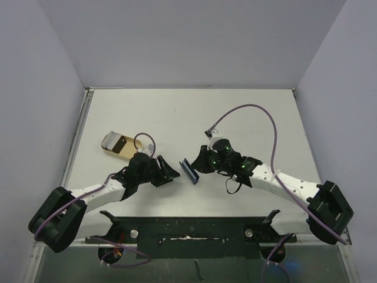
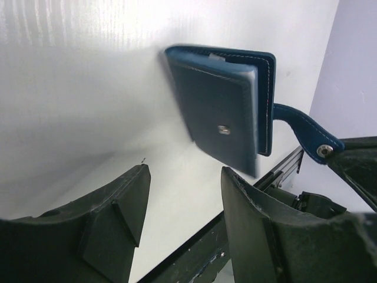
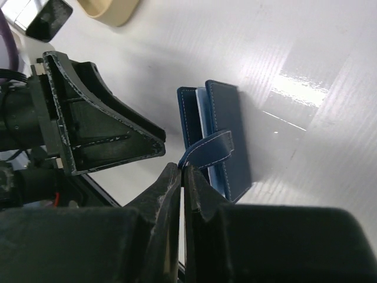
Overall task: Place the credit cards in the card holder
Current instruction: Open the card holder at the center of the board.
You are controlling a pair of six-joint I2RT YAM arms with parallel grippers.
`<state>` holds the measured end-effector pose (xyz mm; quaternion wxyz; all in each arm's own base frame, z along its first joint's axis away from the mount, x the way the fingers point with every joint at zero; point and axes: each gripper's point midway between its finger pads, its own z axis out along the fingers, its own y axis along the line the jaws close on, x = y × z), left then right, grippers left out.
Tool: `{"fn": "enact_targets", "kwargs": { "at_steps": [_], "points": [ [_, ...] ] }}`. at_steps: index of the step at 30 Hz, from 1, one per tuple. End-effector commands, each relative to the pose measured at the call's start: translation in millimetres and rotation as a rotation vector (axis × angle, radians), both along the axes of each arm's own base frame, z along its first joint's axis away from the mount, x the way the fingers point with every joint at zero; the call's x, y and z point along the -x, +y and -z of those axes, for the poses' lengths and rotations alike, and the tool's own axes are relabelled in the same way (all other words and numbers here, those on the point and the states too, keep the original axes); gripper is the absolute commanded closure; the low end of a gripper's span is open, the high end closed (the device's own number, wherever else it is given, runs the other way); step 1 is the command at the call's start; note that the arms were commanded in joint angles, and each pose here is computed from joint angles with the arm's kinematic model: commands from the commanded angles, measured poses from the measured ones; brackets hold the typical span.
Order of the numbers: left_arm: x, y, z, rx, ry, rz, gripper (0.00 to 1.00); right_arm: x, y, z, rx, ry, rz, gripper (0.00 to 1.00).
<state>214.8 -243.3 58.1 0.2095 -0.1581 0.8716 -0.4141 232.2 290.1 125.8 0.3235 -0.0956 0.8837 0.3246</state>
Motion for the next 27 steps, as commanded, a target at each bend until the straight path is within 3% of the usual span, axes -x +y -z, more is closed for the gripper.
{"fn": "enact_targets", "kwargs": {
  "at_steps": [1,10,21,27],
  "points": [
    [-18,-6,-41,0.031,-0.123,-0.006,0.49,1,12,-37,-0.168,-0.031,0.012,1.00],
    [-18,-1,-40,0.003,-0.132,-0.012,0.48,-3,-2,-26,-0.137,-0.014,0.079,1.00],
    [-24,-6,-28,-0.020,-0.117,0.005,0.49,-35,-55,-3,-0.042,0.038,0.195,1.00],
    [-30,-26,-29,0.064,-0.103,0.083,0.48,-39,-67,-3,-0.055,0.030,0.203,1.00]
  ]
}}
